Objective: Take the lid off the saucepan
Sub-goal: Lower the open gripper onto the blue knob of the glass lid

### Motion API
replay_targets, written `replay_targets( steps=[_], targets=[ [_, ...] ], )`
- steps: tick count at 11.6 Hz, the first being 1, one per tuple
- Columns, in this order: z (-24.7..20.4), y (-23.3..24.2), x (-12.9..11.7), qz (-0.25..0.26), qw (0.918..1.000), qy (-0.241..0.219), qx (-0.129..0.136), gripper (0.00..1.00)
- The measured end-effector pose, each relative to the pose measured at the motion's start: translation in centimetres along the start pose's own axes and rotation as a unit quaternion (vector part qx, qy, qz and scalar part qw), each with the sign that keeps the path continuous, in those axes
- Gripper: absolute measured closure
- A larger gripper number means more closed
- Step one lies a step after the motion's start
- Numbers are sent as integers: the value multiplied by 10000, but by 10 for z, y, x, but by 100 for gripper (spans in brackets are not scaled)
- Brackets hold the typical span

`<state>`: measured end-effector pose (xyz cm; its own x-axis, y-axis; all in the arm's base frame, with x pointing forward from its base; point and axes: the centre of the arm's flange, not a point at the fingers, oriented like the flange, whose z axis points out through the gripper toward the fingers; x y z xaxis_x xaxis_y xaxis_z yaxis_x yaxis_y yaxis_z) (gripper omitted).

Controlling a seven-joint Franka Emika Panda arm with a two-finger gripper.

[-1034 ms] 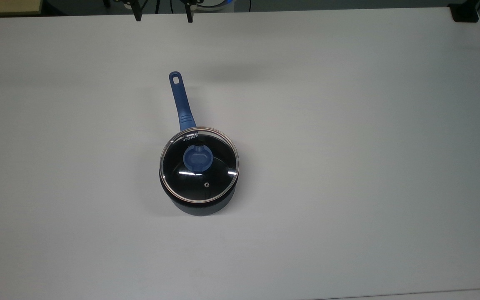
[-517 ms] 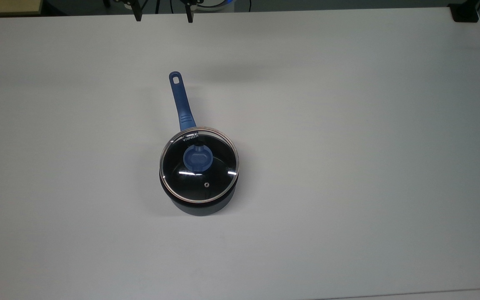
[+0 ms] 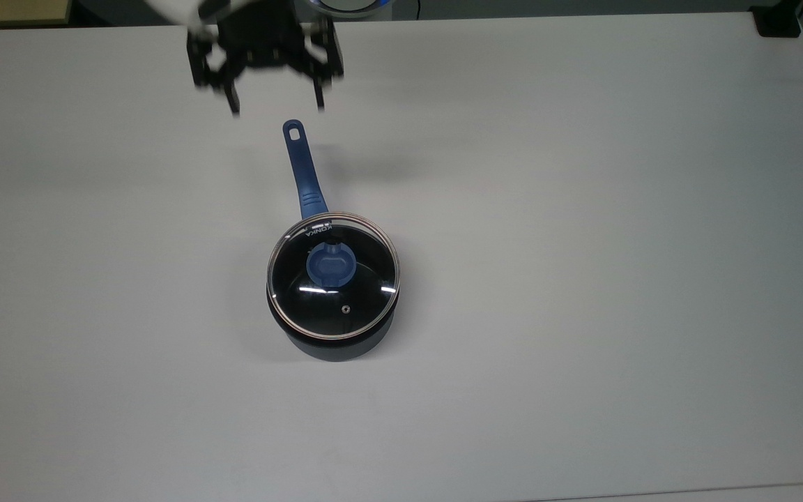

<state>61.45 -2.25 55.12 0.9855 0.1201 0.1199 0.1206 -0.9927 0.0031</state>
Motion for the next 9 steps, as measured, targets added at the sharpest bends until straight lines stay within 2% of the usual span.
replay_targets(
  steps=[2,4,7,9],
  targets=[
    [39,-5,22,231,9996,109,-82,0],
    [78,-27,49,790,9958,439,-143,0],
    [120,-49,69,1349,9880,741,-142,0],
    [135,-63,77,1566,9834,877,-265,0]
  ],
)
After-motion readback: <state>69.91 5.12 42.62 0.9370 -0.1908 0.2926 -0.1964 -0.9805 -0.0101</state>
